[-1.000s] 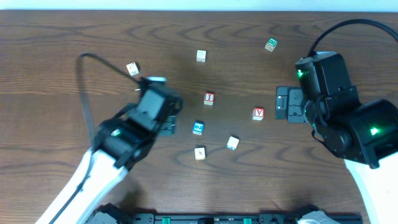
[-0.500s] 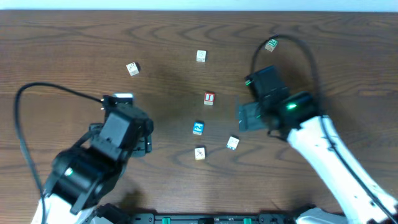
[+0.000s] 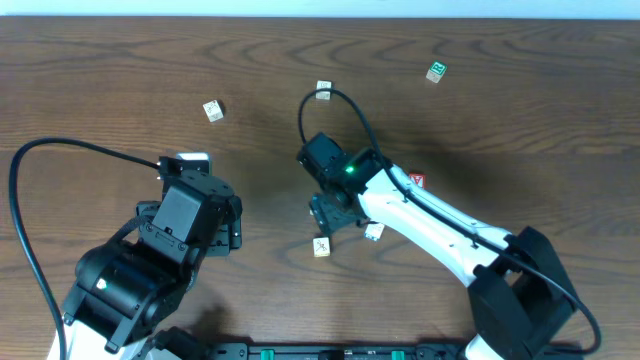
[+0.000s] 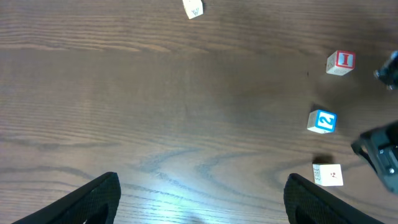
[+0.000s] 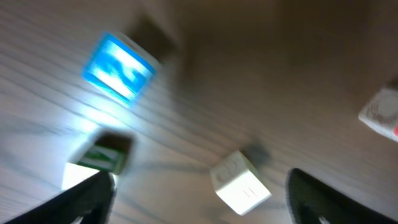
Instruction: Spell out Ai2
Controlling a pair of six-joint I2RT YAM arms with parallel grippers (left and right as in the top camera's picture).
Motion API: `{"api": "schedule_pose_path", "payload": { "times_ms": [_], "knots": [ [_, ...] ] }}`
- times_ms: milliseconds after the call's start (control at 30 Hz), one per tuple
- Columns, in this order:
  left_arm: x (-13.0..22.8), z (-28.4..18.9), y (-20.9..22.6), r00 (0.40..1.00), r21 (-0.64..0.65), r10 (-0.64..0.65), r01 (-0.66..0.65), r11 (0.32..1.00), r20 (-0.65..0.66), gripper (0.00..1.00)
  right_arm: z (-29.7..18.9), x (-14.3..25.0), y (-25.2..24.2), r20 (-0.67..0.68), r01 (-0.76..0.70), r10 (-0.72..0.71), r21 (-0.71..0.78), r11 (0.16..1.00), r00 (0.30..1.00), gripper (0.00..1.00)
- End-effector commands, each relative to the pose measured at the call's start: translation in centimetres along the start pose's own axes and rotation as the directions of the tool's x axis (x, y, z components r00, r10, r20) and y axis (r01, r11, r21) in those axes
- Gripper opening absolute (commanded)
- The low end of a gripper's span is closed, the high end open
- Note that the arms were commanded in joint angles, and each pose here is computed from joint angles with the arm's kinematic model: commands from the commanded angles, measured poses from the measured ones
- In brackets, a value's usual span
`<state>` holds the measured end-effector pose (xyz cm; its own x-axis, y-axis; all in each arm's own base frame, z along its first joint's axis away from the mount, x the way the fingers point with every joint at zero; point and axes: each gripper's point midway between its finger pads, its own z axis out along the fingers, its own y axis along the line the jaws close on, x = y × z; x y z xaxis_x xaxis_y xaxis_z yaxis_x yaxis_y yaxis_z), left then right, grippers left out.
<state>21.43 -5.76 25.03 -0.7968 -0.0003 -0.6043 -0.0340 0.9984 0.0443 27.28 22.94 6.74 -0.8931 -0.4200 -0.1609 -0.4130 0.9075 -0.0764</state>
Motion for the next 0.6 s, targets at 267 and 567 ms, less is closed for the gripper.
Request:
{"api": "schedule_pose_path", "payload": {
  "times_ms": [267,567],
  "knots": [
    [-0.8,-0.4,0.6,0.999,-0.031,-0.015,0.016,0.999,0.035,0.86,-1.5,-0.6,3.1,0.060,0.310,-0.306,-0.074,0.948,0.950,0.95],
    [-1.3,-0.4,0.8,0.998,-0.044,-0.019,0.022,0.999,0.057,0.89,-0.6,-0.4,5.0,0.091,0.492,-0.484,-0.162,0.855,0.870,0.99]
  ]
}}
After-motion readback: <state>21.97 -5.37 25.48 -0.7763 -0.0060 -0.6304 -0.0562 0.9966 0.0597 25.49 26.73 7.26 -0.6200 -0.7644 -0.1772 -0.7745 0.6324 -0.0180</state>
